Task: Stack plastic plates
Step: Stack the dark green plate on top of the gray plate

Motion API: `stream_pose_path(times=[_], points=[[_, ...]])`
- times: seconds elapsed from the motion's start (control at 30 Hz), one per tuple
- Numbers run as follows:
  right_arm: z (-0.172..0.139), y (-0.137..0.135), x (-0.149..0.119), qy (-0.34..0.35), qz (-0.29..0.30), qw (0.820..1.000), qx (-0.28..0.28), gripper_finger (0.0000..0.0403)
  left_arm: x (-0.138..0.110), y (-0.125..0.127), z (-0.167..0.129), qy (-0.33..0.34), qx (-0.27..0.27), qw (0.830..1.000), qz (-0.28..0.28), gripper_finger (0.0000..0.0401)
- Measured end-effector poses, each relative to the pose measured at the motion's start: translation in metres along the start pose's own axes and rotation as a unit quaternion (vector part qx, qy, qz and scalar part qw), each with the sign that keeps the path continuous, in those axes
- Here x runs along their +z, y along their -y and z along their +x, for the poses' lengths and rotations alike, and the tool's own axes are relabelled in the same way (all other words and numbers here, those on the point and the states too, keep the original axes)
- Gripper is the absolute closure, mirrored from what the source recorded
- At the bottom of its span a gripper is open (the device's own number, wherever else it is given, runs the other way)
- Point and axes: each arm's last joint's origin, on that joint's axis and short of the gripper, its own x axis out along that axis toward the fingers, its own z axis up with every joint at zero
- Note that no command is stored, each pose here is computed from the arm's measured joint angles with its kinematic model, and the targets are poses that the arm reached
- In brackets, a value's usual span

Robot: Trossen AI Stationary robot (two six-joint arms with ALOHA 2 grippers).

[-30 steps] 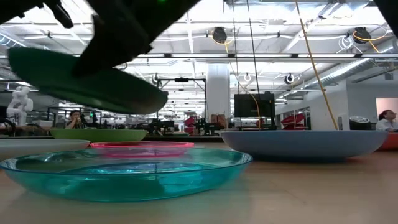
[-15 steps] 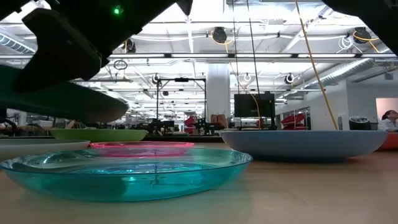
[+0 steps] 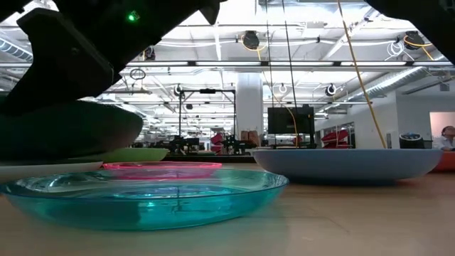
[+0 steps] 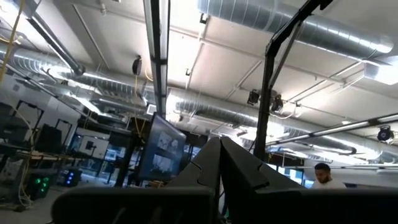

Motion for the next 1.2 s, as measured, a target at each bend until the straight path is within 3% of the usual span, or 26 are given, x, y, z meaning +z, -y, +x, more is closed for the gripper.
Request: stream_pose_path(times=[0.3,0.5,0.7,0.87,1.03,1.2], points=[[-0.001,-0.004,0.002,0.000,0.001,1.000,0.000,0.0285,0.000,0.000,0.000,0.000,0.000,1.000,0.001,0.0384],[-0.019,-0.002,0.005,-0.052,-0.006,0.999,-0.016,0.0259,-0.001,0.000,0.000,-0.003,0.001,1.000,0.002,0.0384],[-0.084,0.013,0.004,-0.221,0.007,0.973,-0.060,0.0264,-0.003,-0.001,0.000,-0.016,0.014,1.000,0.007,0.0384],[-0.145,0.033,-0.004,-0.333,0.082,0.936,-0.075,0.0277,-0.013,-0.008,0.002,-0.047,0.092,0.994,0.017,0.0384],[-0.188,0.038,0.002,-0.358,0.085,0.921,-0.124,0.0294,-0.023,-0.013,0.014,-0.081,0.117,0.990,0.016,0.0384],[-0.208,0.034,0.007,-0.314,0.060,0.940,-0.119,0.0309,-0.029,-0.014,0.033,-0.132,0.126,0.983,-0.001,0.0384]])
